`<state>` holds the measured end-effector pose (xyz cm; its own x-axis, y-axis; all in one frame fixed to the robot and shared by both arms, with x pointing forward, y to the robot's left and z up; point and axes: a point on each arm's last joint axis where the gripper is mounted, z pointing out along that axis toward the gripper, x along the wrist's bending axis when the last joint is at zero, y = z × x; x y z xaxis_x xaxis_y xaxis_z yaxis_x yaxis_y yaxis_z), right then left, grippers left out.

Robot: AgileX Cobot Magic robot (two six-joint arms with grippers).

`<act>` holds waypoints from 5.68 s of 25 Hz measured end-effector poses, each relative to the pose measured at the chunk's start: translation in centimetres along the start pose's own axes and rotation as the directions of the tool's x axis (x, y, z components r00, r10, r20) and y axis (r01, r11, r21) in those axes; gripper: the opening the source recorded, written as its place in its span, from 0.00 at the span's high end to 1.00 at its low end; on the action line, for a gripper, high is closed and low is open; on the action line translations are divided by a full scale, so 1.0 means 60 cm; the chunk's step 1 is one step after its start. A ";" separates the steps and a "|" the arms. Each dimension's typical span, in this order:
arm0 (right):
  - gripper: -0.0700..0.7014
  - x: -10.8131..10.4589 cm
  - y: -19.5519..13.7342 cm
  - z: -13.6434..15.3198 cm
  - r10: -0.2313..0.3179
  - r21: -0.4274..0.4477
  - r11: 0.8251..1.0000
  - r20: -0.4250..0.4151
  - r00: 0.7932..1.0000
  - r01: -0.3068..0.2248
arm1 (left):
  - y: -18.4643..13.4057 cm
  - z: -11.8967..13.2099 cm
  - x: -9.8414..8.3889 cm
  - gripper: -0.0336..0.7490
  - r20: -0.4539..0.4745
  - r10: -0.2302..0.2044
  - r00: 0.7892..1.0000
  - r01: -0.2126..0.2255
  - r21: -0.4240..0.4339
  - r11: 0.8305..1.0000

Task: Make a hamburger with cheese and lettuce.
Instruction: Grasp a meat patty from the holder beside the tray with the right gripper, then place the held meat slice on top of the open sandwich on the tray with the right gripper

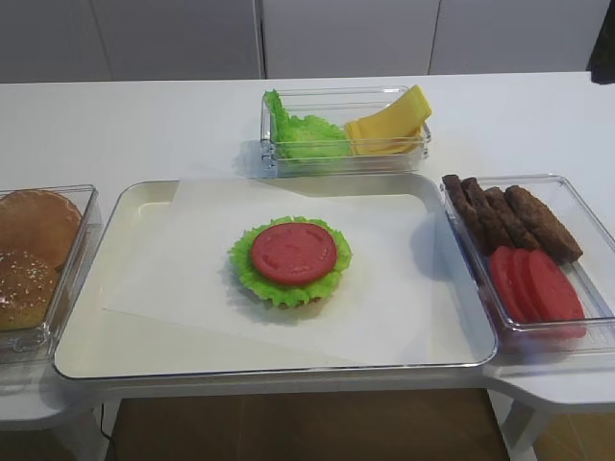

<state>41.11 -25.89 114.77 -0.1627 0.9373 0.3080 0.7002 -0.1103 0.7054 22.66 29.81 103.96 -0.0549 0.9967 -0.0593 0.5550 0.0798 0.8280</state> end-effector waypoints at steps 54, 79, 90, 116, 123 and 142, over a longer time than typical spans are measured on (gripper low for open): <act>0.38 0.093 0.037 0.388 -0.423 0.626 0.765 0.313 0.850 0.150 | 0.000 0.000 0.000 0.50 0.000 0.000 1.000 0.000 0.000 1.000; 0.46 0.087 0.035 0.398 -0.454 0.633 0.756 0.329 0.828 0.163 | 0.000 0.000 0.000 0.50 0.000 0.000 1.000 0.000 0.000 1.000; 0.70 0.086 0.036 0.398 -0.454 0.632 0.757 0.331 0.827 0.163 | 0.000 0.000 0.000 0.50 0.000 0.000 1.000 0.000 0.000 1.000; 0.79 0.094 0.048 0.372 -0.428 0.602 0.782 0.325 0.843 0.164 | 0.000 0.000 0.000 0.50 0.000 0.000 1.000 0.000 0.000 1.000; 0.79 0.099 0.058 0.350 -0.409 0.574 0.801 0.321 0.854 0.168 | 0.000 0.000 0.000 0.50 0.000 0.000 1.000 0.000 0.000 1.000; 0.79 0.114 0.083 0.280 -0.337 0.493 0.855 0.288 0.896 0.163 | 0.000 0.000 0.000 0.50 0.000 0.000 1.000 0.000 0.000 1.000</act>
<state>55.14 -14.46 109.66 -0.1814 0.9726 -0.1452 0.9146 0.2211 0.3385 22.66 29.81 103.96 -0.0549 0.9967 -0.0593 0.5550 0.0798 0.8280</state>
